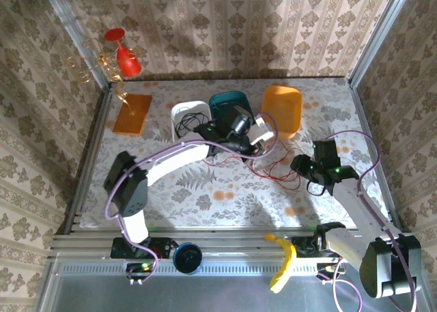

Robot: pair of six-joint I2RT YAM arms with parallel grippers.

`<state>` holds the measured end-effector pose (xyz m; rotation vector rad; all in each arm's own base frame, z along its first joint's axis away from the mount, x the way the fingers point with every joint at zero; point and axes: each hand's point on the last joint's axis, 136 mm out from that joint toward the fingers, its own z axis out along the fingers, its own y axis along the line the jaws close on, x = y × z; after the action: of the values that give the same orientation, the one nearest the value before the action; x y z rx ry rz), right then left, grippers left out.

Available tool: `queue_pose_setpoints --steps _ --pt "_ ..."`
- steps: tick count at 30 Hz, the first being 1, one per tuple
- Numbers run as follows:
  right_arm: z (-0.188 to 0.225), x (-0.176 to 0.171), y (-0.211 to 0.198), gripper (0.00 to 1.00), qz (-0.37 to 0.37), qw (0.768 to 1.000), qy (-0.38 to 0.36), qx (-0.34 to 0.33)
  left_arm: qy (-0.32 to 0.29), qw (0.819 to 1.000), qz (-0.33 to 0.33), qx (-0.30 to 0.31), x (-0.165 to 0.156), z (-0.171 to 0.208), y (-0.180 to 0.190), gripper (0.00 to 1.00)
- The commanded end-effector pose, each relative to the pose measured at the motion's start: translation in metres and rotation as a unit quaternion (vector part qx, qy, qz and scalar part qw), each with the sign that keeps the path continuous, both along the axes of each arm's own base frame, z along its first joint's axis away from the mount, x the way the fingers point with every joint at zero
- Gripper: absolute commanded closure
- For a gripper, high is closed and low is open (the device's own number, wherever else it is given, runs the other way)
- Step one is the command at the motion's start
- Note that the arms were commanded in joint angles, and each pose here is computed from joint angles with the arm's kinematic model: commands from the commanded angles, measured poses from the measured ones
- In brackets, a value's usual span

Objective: Untangle the cables

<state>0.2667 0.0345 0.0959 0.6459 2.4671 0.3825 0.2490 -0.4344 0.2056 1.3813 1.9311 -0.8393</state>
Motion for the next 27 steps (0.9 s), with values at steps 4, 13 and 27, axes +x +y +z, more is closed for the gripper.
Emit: queue_pose_setpoints --steps 4,13,27 --pt "-0.013 -0.011 -0.01 0.53 -0.028 0.999 0.021 -0.004 0.053 0.991 0.003 -0.12 0.001 0.075 0.009 1.0" --pt "-0.013 -0.015 -0.011 0.53 -0.031 0.999 0.015 0.0 0.05 0.974 0.018 -0.218 0.043 0.136 0.003 1.0" --pt "-0.016 -0.023 -0.013 0.53 -0.032 0.999 0.011 -0.008 -0.017 0.958 -0.033 -0.285 0.015 0.199 0.011 1.0"
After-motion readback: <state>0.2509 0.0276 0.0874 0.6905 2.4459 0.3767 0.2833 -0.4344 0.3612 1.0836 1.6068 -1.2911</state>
